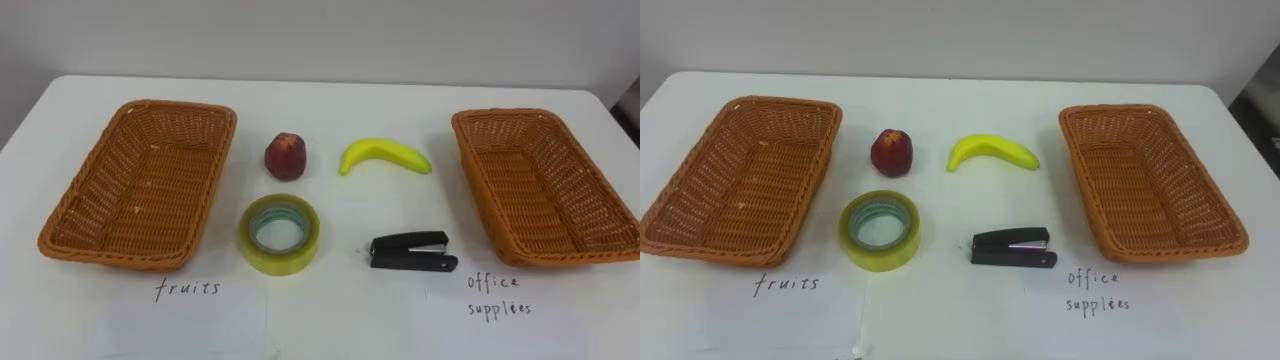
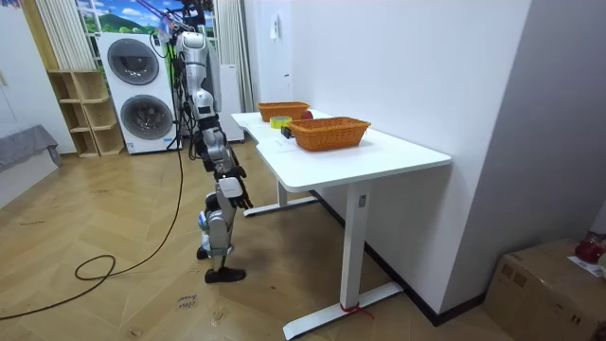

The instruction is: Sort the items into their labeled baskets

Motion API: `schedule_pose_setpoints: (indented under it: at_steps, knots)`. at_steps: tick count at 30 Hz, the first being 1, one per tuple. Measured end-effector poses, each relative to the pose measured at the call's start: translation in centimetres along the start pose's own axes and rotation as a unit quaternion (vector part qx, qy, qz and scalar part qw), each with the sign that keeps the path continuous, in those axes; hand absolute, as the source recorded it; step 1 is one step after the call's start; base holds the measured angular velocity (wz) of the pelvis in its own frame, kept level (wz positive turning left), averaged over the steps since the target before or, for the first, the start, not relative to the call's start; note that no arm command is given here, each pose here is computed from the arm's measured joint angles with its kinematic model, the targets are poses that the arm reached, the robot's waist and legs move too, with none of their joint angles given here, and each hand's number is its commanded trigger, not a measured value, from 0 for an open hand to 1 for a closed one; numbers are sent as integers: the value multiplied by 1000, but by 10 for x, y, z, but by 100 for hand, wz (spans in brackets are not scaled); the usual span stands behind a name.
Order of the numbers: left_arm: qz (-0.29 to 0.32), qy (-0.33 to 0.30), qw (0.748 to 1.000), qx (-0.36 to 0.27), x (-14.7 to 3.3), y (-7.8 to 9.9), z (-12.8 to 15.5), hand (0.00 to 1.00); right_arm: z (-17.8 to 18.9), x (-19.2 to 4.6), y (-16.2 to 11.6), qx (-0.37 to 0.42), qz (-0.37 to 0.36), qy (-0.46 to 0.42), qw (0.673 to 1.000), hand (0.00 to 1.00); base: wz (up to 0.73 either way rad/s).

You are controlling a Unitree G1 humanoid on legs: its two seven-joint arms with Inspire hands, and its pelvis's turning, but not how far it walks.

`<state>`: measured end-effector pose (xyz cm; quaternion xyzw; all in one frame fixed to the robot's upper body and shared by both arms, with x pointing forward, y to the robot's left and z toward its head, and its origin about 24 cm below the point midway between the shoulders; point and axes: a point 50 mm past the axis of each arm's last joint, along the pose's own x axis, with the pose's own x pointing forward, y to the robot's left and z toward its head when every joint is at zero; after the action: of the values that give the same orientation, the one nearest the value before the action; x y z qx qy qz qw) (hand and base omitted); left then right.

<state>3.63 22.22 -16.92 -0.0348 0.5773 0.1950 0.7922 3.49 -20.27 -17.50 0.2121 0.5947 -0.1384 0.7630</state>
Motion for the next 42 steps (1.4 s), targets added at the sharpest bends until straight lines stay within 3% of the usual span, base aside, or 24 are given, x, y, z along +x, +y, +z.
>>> schedule_pose_setpoints:
  at_steps: [6, 11, 29, 42]
  knots:
    - [3, -1, 1000, 3, 0, 0, 0, 0, 0, 0, 0, 1, -1, -1, 1000, 0, 0]
    - [25, -14, 998, 52, 0, 2, 4, 0, -1, 0, 0, -12, -1, 4, 1000, 0, 0]
    - [70, -7, 996, 55, -3, 15, -5, 0, -2, -1, -6, 13, -27, -3, 1000, 0, 0]
    - [117, 18, 991, 60, -6, 32, -18, 0, -11, -10, -35, 203, -120, -24, 972, 0, -2]
